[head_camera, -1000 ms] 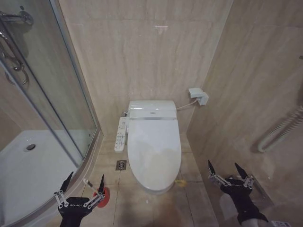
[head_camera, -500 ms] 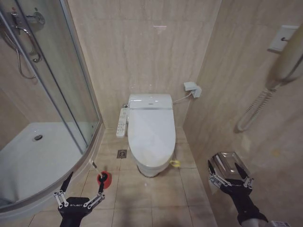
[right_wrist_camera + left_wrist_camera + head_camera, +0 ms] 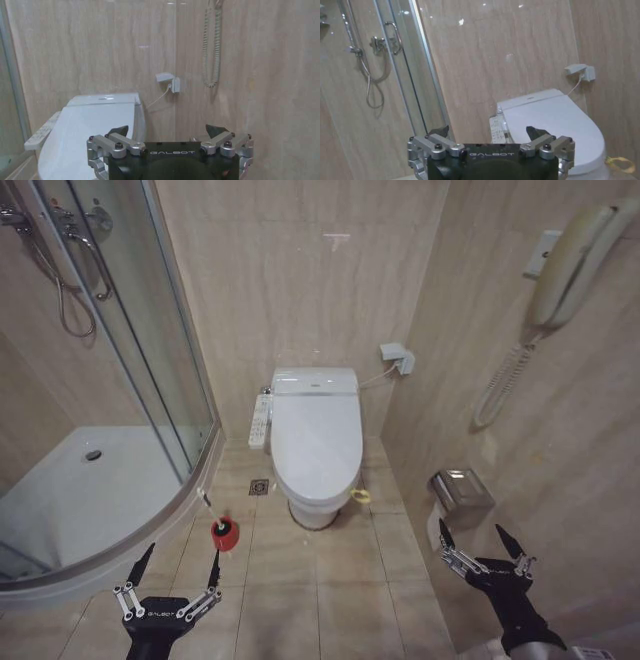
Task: Open the toilet lid, clean the toilet bowl with a toilet brush, close the toilet lid, and flush.
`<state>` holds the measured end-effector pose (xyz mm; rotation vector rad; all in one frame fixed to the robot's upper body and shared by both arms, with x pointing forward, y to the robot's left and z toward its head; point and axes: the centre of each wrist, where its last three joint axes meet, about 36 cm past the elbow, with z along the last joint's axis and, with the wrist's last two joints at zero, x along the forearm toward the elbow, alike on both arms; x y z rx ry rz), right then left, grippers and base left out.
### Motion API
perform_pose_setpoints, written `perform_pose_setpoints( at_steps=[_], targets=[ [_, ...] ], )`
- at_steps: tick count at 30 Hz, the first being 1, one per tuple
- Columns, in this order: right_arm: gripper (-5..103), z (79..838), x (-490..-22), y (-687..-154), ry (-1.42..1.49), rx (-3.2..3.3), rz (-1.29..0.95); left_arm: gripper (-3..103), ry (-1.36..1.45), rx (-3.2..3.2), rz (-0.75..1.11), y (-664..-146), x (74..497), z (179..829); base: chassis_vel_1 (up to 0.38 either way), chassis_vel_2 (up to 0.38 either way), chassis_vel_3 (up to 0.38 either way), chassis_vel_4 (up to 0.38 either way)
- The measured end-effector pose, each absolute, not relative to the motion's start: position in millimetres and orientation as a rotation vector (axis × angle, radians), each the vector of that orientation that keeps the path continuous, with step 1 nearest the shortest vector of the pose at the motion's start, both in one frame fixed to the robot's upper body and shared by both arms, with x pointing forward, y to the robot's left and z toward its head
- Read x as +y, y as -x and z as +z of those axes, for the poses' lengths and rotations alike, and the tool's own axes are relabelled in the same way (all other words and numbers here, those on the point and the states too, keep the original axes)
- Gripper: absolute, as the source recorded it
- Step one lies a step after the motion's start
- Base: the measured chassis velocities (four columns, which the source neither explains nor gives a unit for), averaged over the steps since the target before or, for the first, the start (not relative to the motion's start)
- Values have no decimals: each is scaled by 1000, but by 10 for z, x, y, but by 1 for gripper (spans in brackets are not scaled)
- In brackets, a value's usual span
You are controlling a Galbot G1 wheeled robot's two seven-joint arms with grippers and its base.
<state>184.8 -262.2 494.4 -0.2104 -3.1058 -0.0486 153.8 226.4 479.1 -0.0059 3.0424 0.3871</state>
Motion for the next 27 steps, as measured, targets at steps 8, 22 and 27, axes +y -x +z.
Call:
perform_pose_setpoints(
  at_steps=[8, 22, 27],
  targets=[
    [100, 4944, -2622, -1848, 210, -3106, -49, 100, 6, 3042, 387, -1538, 2264, 4791, 125, -126, -121, 119],
    [100, 4944, -2622, -1848, 210, -3106, -49, 100, 6, 3042, 387, -1538, 2264, 4791, 7, -10, -7, 7],
    [100, 4944, -2622, -1848, 210, -3106, -49, 100, 6, 3042, 387, -1538, 2264, 4791, 0, 0, 0, 0]
  ],
)
